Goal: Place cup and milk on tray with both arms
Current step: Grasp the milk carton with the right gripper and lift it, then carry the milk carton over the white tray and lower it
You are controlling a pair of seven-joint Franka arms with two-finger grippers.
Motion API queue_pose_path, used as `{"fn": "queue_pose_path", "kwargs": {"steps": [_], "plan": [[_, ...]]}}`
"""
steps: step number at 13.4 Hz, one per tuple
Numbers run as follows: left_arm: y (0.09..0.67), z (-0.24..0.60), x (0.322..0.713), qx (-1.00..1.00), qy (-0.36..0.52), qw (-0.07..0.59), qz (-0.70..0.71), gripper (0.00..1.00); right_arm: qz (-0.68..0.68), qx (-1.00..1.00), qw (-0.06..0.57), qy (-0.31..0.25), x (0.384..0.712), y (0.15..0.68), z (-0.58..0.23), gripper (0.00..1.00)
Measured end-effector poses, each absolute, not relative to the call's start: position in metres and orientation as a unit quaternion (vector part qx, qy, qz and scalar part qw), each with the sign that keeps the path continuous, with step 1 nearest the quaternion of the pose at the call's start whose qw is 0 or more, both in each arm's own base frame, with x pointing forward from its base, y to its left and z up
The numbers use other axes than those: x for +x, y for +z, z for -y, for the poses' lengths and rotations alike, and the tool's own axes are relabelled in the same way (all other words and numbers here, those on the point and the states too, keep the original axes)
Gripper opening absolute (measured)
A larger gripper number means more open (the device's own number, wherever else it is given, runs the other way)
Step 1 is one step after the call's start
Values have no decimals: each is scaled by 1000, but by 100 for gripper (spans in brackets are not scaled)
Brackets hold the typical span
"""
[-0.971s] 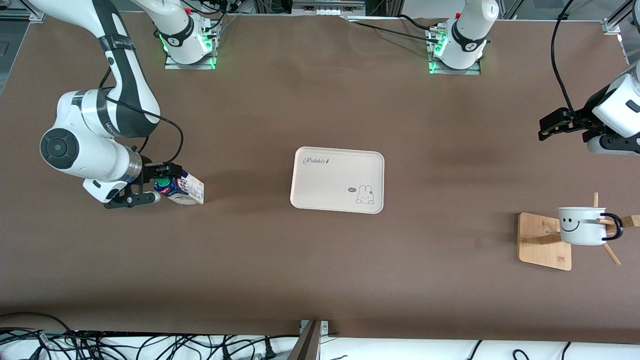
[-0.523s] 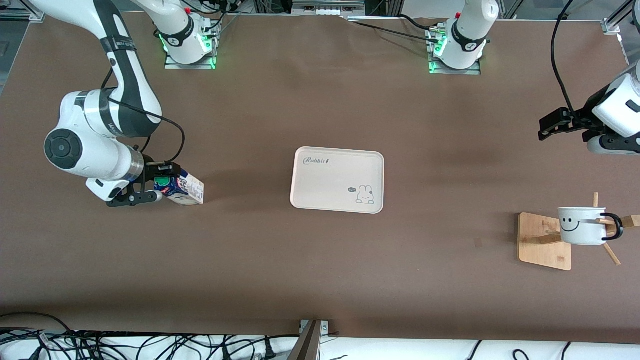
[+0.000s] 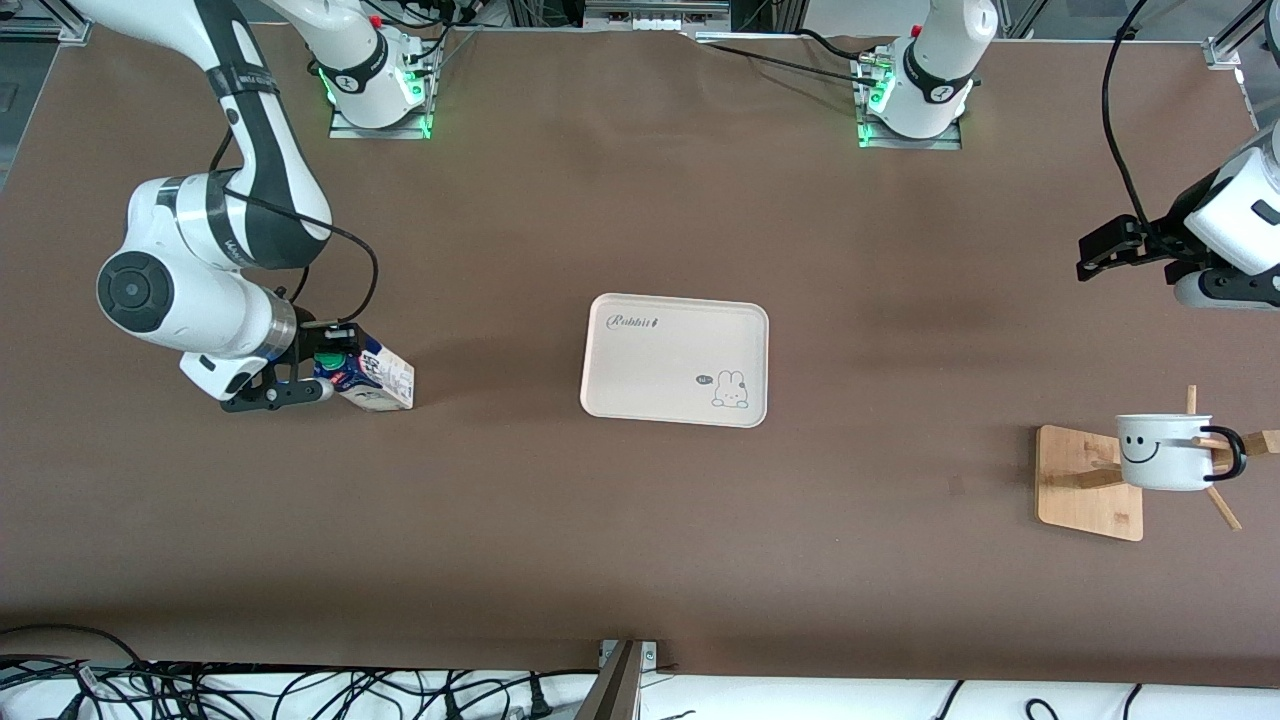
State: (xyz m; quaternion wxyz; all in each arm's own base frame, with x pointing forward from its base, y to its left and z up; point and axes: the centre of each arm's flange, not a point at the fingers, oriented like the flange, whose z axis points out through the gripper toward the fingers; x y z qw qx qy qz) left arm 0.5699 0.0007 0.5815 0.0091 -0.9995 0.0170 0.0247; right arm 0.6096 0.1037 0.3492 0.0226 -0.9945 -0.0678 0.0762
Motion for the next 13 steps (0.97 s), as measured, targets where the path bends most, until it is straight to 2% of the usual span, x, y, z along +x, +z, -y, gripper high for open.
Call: {"fn": "queue_pose_path", "kwargs": {"steps": [4, 8, 11, 13], "plan": [[581, -1, 570, -1000, 25, 9, -17, 100, 44, -997, 37, 56, 605, 389, -177, 48], [581, -1, 570, -999, 25, 9, -17, 100, 27, -997, 45, 49, 563, 425, -312, 48], [581, -1, 570, -999, 25, 9, -17, 100, 8, -998, 43, 53, 522, 418, -408, 48], [581, -1, 570, -999, 25, 9, -17, 100, -7, -998, 46, 52, 511, 399, -446, 48]]}}
